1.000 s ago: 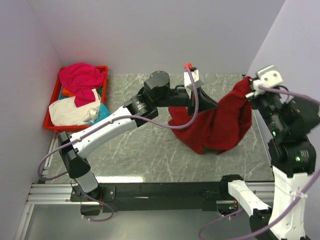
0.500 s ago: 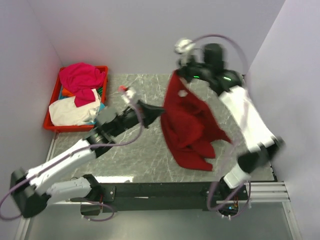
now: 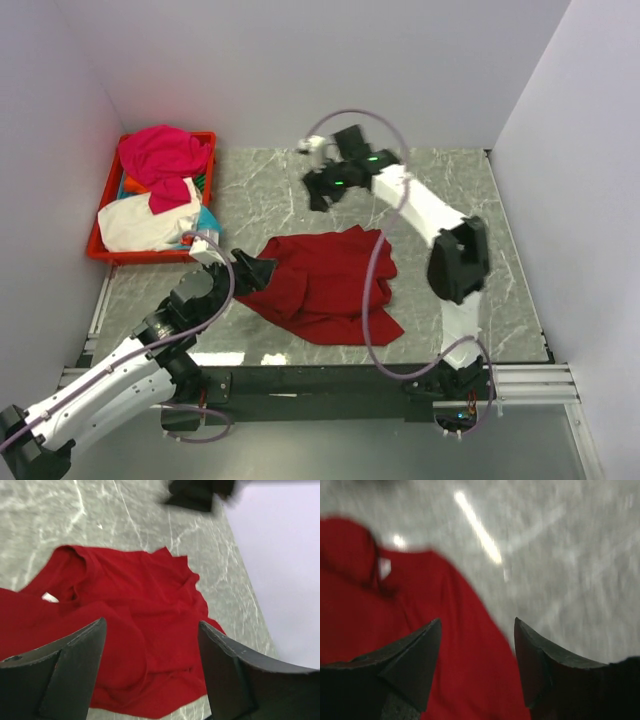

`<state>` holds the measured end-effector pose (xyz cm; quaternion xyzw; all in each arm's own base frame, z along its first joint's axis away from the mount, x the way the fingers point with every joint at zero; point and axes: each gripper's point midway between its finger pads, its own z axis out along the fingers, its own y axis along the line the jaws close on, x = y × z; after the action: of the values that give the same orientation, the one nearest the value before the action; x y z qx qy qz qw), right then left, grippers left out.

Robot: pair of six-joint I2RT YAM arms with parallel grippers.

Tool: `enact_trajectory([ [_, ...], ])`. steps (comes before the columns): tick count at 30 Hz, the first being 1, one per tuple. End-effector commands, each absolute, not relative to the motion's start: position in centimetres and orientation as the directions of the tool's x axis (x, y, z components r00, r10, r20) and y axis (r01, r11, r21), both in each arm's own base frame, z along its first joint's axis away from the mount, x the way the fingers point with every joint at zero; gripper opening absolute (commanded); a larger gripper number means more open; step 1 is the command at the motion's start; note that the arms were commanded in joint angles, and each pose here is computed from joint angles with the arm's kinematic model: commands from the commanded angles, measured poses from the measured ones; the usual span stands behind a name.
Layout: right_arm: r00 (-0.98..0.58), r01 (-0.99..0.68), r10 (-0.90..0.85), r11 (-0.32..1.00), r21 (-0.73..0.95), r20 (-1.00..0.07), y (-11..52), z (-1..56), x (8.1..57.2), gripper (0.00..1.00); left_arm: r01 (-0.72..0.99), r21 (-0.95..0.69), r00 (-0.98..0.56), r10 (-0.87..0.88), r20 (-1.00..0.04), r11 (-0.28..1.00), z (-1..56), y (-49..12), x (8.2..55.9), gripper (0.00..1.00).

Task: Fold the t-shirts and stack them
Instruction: Flatten the tshirt out

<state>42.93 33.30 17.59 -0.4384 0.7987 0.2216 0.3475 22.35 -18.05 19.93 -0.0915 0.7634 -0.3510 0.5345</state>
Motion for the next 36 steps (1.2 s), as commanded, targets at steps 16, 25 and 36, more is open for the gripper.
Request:
enact_trajectory([
  [16, -0.565, -0.809, -0.553, 0.517, 0.279, -0.613, 16.4, 11.1, 37.1, 0.64, 0.367, -0.298, -0.658, 0.02, -0.753, 0.881, 16.7, -23.2, 36.5, 0.65],
  [25, -0.631, -0.748, -0.584, 0.633, 0.2, -0.51, 15.0, 7.2, 40.8, 0.63, 0.243, -0.262, -0.758, 0.015, -0.652, 0.934, 10.8, -22.0, 38.6, 0.6],
  [36, -0.639, -0.749, -0.612, 0.633, 0.196, -0.465, 15.7, 5.2, 41.2, 0.62, 0.159, -0.242, -0.812, -0.013, -0.584, 0.957, 6.6, -21.7, 39.1, 0.54],
])
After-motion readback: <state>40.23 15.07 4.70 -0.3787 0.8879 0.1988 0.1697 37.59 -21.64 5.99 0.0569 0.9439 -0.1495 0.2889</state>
